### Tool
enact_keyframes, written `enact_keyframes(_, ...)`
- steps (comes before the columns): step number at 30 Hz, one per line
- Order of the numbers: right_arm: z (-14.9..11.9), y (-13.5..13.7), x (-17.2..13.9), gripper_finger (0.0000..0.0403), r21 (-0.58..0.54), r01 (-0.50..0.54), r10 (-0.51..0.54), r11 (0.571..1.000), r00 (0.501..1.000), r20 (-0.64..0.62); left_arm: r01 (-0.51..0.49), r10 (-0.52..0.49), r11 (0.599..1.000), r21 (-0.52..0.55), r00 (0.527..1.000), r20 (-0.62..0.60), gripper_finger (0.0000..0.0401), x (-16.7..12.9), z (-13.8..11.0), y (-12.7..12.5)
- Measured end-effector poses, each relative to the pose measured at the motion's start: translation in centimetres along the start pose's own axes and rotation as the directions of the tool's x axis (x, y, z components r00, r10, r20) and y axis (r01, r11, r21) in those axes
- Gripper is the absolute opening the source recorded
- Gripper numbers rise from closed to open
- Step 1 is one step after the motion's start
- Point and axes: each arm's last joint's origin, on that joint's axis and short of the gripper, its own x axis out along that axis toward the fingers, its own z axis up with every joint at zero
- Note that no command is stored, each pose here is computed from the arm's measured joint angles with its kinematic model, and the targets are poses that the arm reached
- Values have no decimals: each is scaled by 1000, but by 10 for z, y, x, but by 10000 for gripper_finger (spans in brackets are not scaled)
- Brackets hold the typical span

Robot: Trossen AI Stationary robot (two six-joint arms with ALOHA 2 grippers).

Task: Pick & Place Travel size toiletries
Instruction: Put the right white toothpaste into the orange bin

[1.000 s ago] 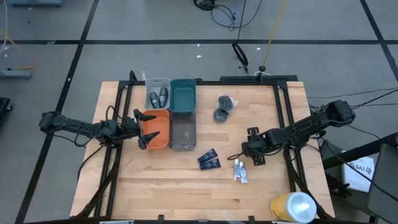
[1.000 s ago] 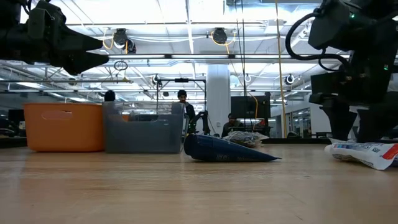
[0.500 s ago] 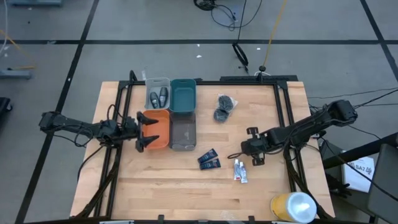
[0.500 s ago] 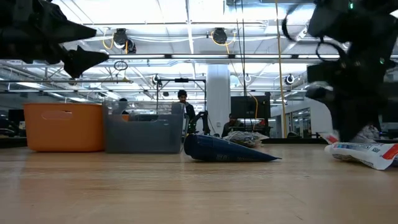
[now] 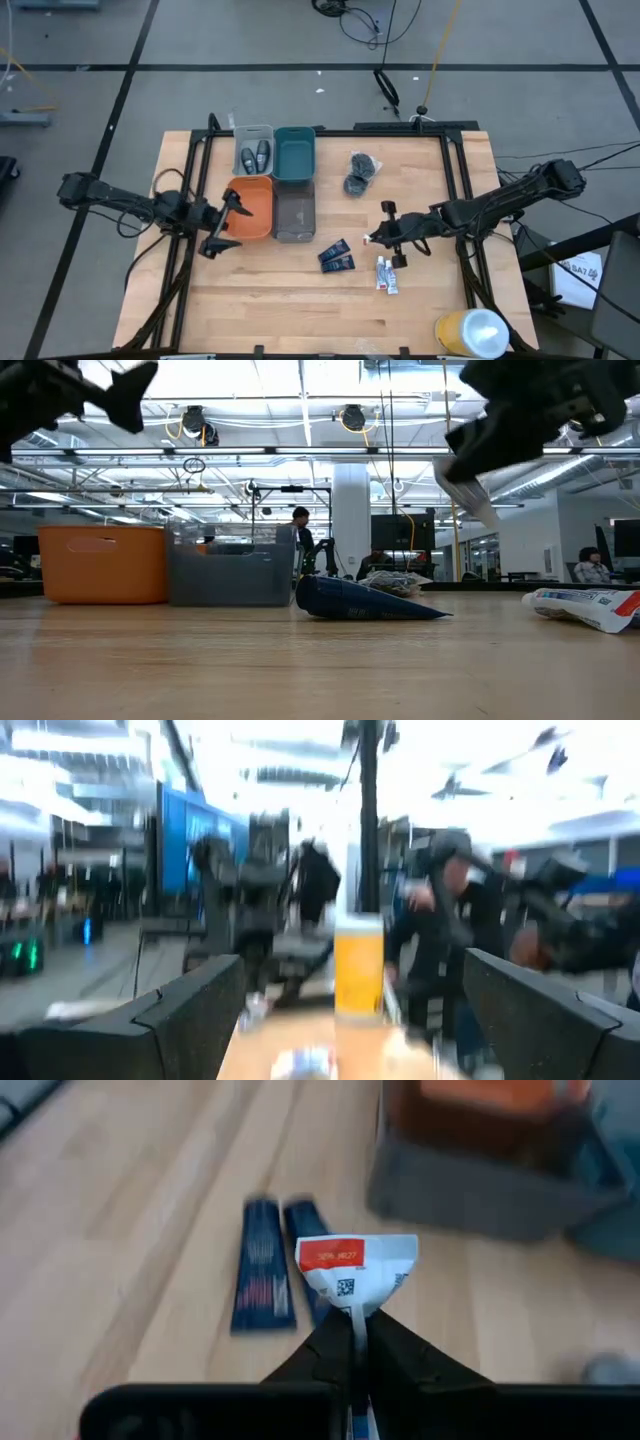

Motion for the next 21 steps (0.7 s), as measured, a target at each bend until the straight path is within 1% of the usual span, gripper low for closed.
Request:
enact_keyframes(2, 6, 0, 0, 12, -19, 3, -2, 1000, 998, 63, 6, -6, 1000, 9, 1000, 2, 365, 3, -1, -1)
enact_keyframes(5, 15, -1, -1, 13, -46, 13, -6, 999, 988, 153, 5, -3, 999, 42, 998, -61, 365, 6, -10, -1)
enact_keyframes(9, 26, -1, -3, 12, -85, 37, -13, 996, 963, 269, -50, 58, 997, 61, 989, -135, 365, 11, -21, 0)
enact_keyframes(12, 34, -2, -5, 12, -105, 61, -20, 993, 935, 353, -96, 99, 995, 37, 992, -84, 365, 18, -18, 0)
enact_keyframes(14, 39, -2, -7, 12, -119, 78, -24, 990, 917, 398, -119, 122, 992, 39, 989, -82, 365, 27, -18, 2)
enact_keyframes(17, 45, -3, -9, 12, -125, 99, -31, 987, 886, 463, -150, 150, 989, 17, 978, -146, 365, 44, -24, 4)
enact_keyframes(19, 48, -3, -9, 12, -125, 108, -34, 986, 871, 490, -195, 194, 981, 9, 964, -181, 365, 60, -28, 7)
enact_keyframes(21, 51, -3, -10, 12, -124, 119, -37, 985, 852, 523, -241, 241, 970, 29, 944, -225, 365, 78, -35, 10)
